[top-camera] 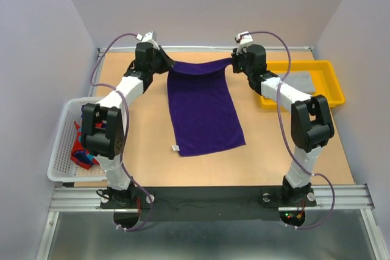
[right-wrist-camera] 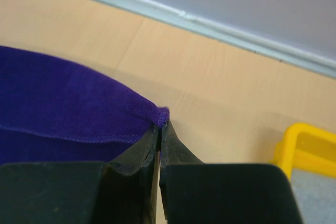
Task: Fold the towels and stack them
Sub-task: Fold the towel
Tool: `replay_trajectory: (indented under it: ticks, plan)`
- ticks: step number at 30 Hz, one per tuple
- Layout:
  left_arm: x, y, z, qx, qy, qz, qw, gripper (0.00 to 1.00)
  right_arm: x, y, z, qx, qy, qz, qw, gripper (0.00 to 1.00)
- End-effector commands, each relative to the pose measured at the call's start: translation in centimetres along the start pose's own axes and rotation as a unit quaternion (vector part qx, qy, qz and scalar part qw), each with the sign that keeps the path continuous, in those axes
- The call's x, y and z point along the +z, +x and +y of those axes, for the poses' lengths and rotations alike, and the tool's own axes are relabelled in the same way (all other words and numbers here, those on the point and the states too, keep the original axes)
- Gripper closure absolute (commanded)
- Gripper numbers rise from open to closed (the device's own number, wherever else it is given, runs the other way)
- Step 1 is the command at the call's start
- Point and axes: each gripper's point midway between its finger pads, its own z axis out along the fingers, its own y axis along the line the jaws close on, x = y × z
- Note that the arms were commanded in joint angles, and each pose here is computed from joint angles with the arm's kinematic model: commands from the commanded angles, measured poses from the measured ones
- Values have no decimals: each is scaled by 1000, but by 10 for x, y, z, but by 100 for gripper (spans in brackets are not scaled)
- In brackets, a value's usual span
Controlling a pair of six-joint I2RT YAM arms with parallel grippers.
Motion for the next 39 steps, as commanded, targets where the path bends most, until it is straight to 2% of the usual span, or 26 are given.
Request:
replay_trajectory:
  ticks: [1, 3, 8, 9, 10, 16, 21, 31, 39]
  plan:
    - [-38, 14, -28, -44, 59, 24, 997, 100, -37, -9, 15, 51, -20, 4, 999, 100]
    - [-52, 23, -33, -47, 64, 28, 996, 100, -53, -7, 19, 66, -26, 14, 997, 100]
    - [-83, 92, -4, -94, 16, 80, 992, 100, -88, 38, 35, 120, -43, 101, 987, 100]
    - [-92, 98, -5, -100, 16, 81, 992, 100, -97, 60, 37, 130, -43, 132, 982, 100]
    - [-99, 123, 4, -111, 2, 101, 989, 100, -107, 62, 38, 140, -40, 141, 979, 99]
    - [-133, 179, 24, -137, -30, 129, 982, 100, -153, 115, 57, 204, -52, 215, 954, 100]
    - [-151, 204, 18, -153, -27, 139, 978, 100, -181, 146, 63, 231, -46, 251, 939, 100]
    - [-173, 247, 38, -165, -52, 168, 970, 100, -213, 195, 88, 294, -67, 327, 896, 100]
    - [-167, 267, 69, -140, -108, 181, 967, 100, -206, 222, 72, 283, -13, 353, 892, 100]
